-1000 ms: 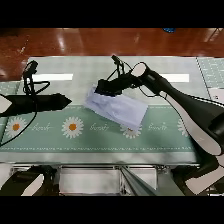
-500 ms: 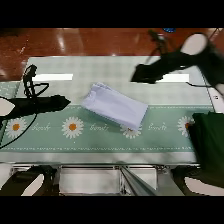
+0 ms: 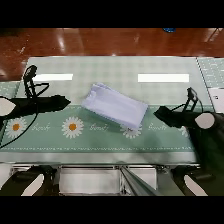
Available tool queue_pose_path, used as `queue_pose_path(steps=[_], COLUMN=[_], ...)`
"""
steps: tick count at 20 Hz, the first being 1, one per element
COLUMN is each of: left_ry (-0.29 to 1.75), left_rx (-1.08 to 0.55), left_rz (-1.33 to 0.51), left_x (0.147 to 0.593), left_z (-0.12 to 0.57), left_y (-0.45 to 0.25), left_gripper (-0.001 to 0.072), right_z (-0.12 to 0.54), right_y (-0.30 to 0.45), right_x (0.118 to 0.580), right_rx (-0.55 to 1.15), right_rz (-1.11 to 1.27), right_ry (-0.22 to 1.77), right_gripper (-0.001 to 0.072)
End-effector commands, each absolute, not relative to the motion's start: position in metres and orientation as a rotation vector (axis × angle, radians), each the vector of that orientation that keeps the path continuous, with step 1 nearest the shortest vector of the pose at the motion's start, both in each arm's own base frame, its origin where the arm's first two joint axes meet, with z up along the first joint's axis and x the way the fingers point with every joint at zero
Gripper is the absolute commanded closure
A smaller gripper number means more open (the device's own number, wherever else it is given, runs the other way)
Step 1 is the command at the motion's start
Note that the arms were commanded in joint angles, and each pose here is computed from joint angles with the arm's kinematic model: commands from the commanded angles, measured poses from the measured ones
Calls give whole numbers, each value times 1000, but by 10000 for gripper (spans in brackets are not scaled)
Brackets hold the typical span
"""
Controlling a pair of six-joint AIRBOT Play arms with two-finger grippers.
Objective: Fold the shirts.
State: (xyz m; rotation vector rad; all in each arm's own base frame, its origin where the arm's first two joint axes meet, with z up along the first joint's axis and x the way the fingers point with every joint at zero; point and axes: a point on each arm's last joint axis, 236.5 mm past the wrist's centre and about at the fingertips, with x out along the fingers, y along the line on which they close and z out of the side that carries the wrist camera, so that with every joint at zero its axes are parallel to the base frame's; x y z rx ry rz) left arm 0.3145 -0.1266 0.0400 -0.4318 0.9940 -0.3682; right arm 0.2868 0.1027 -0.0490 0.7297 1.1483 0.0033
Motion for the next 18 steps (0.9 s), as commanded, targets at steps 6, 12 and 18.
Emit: queue_pose_path(steps=[6, 12, 18], left_ry=[1031, 1046, 1049], left_rx=[-443, -446, -446], left_rz=[-361, -357, -357], left_x=[316, 316, 316], left_z=[28, 23, 22], left_y=[-127, -127, -127], left_gripper=[691, 691, 691], right_z=[-104, -85, 53], right_y=[179, 248, 250], right_x=[293, 326, 424], right_rx=[1041, 901, 590], right_rz=[244, 521, 673], right_ry=[1299, 1359, 1136], right_gripper=[301, 679, 693])
